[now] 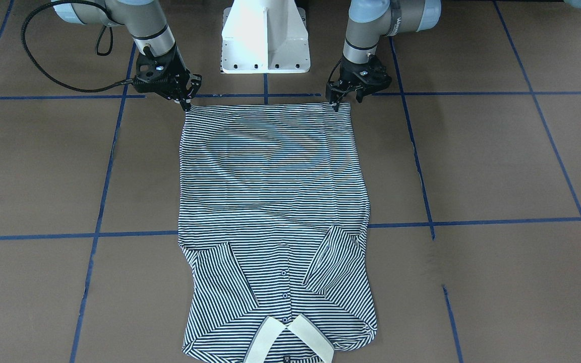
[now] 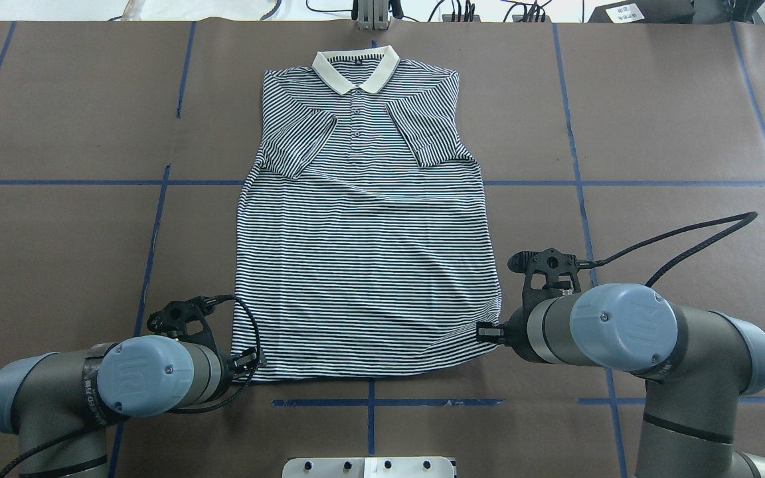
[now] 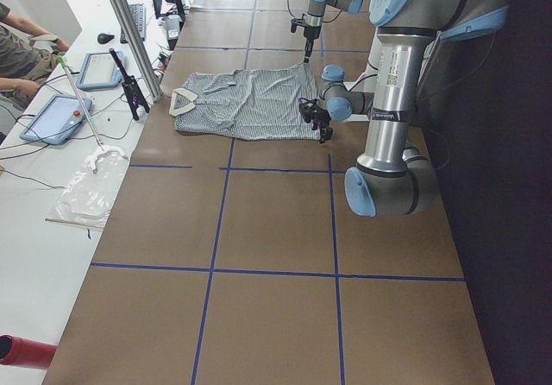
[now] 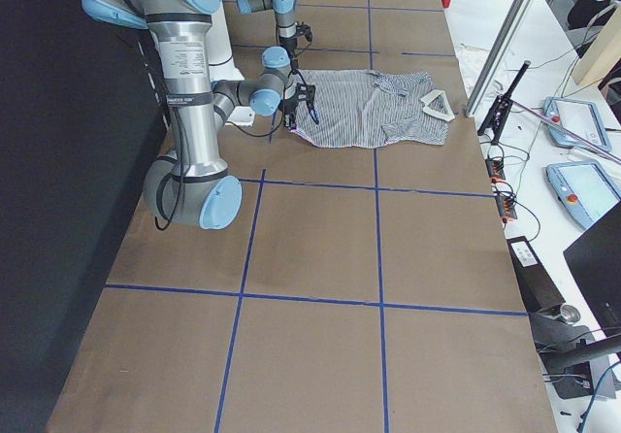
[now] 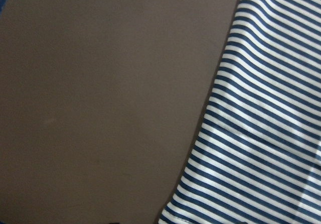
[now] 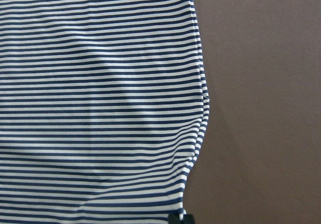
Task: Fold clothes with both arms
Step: 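Grasp the hem corners with both grippers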
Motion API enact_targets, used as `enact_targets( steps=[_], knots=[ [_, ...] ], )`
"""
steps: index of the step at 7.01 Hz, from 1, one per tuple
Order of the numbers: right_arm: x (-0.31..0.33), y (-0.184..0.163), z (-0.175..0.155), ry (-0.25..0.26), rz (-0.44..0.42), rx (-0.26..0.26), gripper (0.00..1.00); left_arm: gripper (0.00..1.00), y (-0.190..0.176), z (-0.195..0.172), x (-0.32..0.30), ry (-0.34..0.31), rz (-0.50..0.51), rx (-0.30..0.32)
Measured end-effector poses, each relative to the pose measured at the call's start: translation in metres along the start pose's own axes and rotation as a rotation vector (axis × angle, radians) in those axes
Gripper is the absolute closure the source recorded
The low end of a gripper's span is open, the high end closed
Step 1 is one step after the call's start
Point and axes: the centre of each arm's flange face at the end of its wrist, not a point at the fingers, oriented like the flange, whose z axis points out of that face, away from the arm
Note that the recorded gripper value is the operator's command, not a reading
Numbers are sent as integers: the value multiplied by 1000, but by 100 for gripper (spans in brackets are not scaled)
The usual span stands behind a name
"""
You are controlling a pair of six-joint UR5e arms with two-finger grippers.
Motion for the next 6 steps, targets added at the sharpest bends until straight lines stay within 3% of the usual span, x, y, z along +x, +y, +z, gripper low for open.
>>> enact_targets(
  steps=[3, 6],
  knots=[
    [1, -1, -1, 0, 1, 1, 100, 96, 0, 1, 0, -2, -27, 1],
    [1, -1, -3, -3, 2, 3, 100, 100, 2, -3, 5, -1, -35, -1]
  ],
)
